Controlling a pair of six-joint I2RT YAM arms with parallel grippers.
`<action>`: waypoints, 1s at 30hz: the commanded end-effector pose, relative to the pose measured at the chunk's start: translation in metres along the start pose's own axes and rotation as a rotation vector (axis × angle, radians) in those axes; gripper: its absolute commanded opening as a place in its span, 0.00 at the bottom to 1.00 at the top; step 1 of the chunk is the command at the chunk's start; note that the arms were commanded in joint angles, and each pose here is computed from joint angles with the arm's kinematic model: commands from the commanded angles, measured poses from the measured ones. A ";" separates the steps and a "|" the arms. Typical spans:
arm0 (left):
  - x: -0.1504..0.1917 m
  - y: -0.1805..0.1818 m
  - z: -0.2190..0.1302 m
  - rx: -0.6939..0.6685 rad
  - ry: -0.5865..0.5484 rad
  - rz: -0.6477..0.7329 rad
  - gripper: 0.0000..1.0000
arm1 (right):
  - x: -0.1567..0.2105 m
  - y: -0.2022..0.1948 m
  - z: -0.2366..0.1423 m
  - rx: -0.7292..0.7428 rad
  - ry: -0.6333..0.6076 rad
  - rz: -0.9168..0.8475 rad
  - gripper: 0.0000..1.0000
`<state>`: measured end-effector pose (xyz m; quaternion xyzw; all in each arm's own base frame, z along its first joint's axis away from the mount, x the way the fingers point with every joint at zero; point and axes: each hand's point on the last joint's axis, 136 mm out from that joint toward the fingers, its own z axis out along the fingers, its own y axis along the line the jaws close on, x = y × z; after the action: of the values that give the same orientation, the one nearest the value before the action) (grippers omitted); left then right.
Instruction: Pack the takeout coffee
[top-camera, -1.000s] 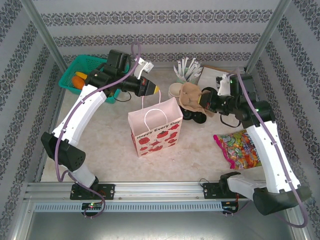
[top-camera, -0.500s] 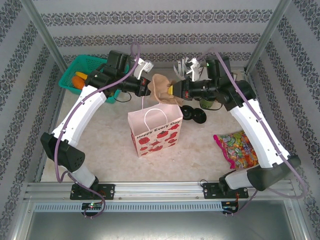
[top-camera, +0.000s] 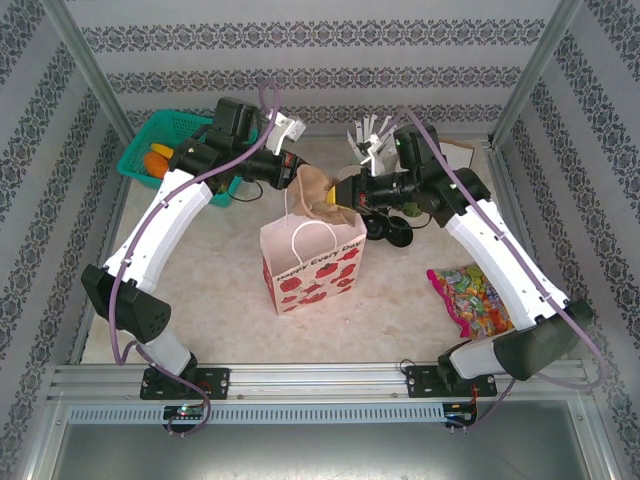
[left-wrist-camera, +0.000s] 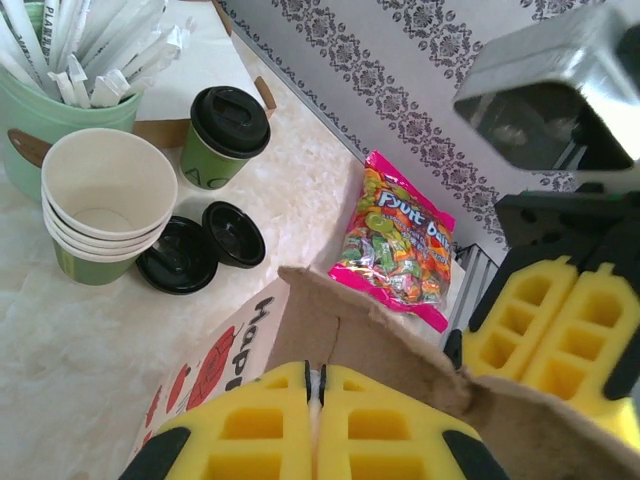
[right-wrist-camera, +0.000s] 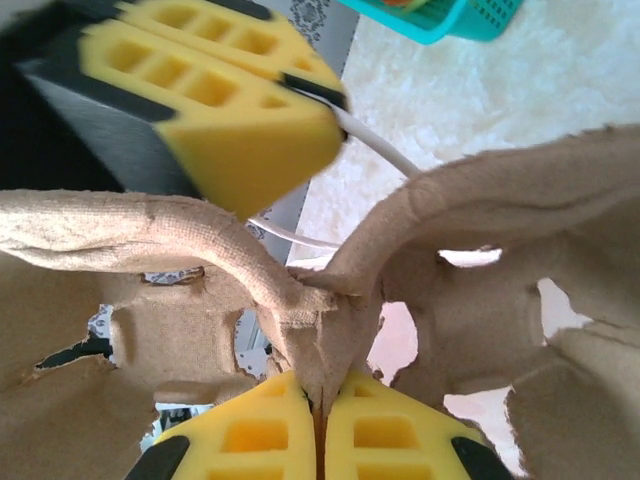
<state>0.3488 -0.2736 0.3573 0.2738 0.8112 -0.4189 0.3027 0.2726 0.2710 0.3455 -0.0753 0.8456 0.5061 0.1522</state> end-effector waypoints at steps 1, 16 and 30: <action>-0.005 -0.004 0.000 0.001 -0.004 -0.002 0.00 | 0.005 -0.001 0.000 0.001 0.004 0.013 0.00; -0.009 0.008 0.001 -0.044 -0.002 -0.010 0.00 | 0.023 -0.058 0.017 0.318 0.067 -0.055 0.00; -0.015 0.013 0.001 -0.051 -0.037 -0.047 0.00 | 0.036 -0.102 0.029 0.633 0.167 -0.169 0.00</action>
<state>0.3616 -0.2725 0.3547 0.2483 0.8242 -0.4100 0.3016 0.2720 0.2590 0.2452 -0.1189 0.9497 0.2532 0.1408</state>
